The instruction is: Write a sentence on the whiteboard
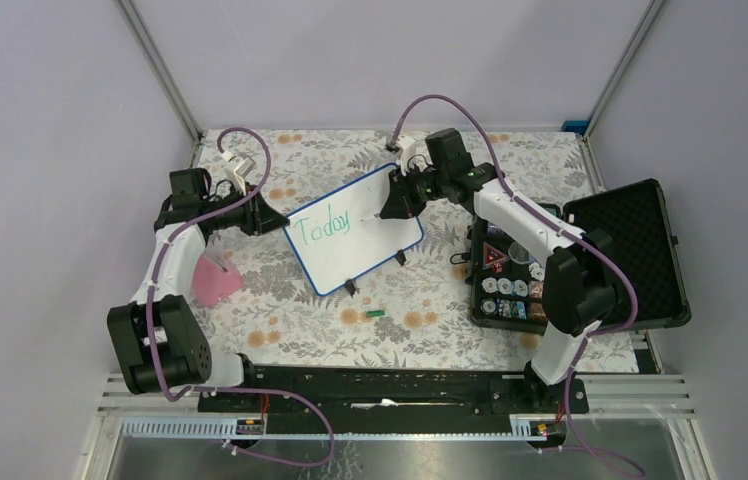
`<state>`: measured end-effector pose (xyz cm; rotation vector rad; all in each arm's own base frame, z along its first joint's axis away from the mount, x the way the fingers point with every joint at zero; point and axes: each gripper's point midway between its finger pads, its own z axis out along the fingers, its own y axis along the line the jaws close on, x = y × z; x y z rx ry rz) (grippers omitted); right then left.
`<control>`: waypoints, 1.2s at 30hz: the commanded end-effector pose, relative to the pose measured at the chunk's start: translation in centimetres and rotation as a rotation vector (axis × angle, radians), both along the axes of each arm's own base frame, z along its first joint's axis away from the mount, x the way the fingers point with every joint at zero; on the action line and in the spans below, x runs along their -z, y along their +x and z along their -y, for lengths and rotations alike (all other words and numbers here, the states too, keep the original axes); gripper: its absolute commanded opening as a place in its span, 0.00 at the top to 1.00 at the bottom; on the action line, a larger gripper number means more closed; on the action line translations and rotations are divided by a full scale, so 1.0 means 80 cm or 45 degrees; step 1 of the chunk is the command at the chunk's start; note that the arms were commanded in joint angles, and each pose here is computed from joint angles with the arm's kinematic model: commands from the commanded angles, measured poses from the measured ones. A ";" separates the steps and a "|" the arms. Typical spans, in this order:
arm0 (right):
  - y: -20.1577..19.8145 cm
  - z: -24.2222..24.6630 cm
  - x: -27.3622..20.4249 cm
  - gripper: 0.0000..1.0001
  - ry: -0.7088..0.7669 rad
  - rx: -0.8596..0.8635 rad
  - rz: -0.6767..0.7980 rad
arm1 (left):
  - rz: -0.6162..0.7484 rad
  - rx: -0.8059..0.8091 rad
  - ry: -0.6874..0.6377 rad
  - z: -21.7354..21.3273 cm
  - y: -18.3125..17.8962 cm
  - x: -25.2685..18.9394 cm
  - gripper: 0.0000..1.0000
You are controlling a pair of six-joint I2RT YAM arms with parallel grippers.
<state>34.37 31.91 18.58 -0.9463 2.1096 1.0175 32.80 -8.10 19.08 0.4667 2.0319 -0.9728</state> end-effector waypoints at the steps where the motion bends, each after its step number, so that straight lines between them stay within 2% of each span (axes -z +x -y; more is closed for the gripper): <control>1: 0.000 0.004 -0.030 1.00 0.071 -0.016 0.075 | 0.109 0.028 0.023 0.001 0.003 -0.023 0.75; 13: 0.012 -0.001 -0.029 1.00 0.123 -0.011 0.064 | 0.086 0.045 0.022 0.004 0.005 -0.012 0.76; 33: 0.023 -0.012 -0.026 1.00 0.153 -0.033 0.061 | 0.091 0.050 0.037 0.005 0.013 -0.012 1.00; 36: 0.023 -0.013 -0.028 1.00 0.154 -0.050 0.082 | 0.094 0.052 0.040 0.005 0.015 -0.013 1.00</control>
